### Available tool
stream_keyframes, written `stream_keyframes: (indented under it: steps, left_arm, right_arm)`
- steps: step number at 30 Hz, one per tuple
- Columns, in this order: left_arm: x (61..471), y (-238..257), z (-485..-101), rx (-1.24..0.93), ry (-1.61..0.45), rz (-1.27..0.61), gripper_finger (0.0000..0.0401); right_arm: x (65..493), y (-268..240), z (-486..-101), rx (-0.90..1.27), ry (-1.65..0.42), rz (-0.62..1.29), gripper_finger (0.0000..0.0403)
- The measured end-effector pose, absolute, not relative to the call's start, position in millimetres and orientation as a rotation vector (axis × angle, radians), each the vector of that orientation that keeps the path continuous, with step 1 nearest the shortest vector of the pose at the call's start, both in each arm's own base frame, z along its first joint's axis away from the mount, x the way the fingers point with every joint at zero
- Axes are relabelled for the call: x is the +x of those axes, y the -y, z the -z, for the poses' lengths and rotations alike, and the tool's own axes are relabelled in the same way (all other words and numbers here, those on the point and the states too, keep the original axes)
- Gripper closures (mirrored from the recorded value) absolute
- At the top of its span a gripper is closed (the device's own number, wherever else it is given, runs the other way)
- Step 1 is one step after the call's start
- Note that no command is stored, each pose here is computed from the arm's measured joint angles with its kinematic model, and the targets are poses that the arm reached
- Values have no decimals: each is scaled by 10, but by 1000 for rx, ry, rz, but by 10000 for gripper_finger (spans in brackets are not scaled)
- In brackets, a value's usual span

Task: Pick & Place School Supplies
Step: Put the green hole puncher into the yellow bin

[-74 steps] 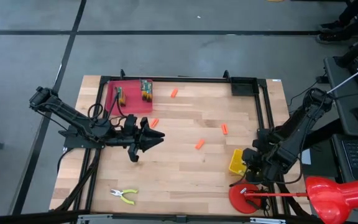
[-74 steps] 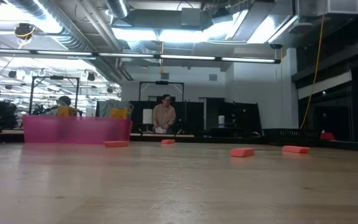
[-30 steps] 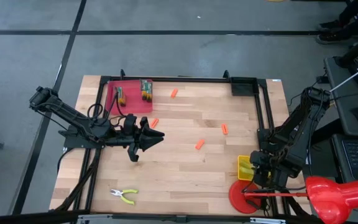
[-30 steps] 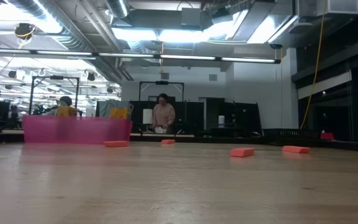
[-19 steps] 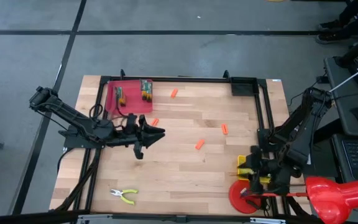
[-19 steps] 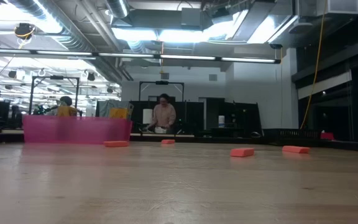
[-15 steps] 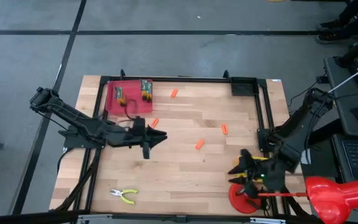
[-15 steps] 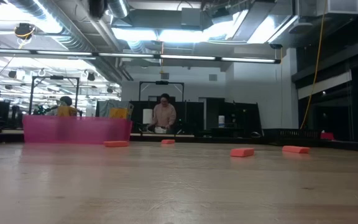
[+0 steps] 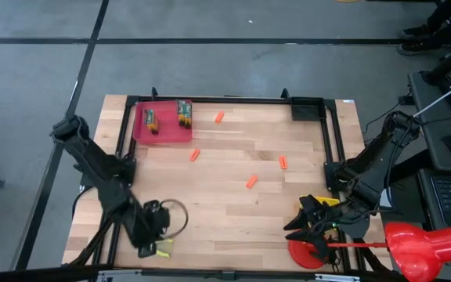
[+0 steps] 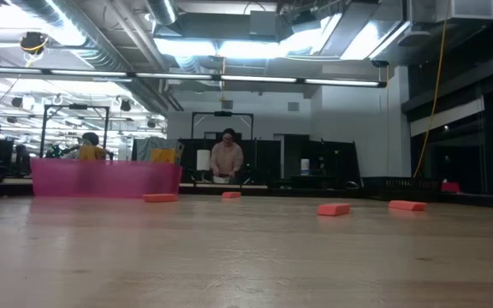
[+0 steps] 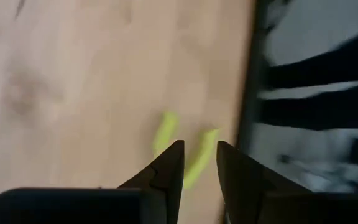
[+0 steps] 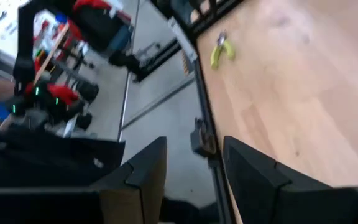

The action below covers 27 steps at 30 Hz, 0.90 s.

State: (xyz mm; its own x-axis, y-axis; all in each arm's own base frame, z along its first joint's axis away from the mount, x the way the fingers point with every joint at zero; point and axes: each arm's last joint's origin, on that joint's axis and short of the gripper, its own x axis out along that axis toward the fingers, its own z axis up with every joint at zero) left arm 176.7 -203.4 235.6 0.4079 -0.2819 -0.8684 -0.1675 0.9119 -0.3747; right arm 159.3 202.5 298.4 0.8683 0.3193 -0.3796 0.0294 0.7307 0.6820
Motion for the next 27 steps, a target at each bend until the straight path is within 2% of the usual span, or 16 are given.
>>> stream_keyframes:
  steps: [7, 14, 20, 24, 27]
  left_arm:
    - [1761, 2332, -1861, -331, -1222, -81, 302]
    - [1801, 2476, -1582, -285, -1238, -82, 282]
    - [1834, 2489, -1397, -232, -1261, -117, 281]
    - [1898, 2461, -1323, -234, -1290, -144, 296]
    - [1962, 2404, -1320, -251, -1293, -171, 339]
  right_arm:
    - [1605, -2020, -3008, 775, -456, -132, 241]
    - [1617, -2029, -3042, 835, -428, -137, 241]
    - [1621, -2018, -3044, 839, -401, -103, 241]
    - [1622, -2015, -3045, 838, -394, -95, 241]
    - [1622, -2013, -3044, 835, -388, -88, 241]
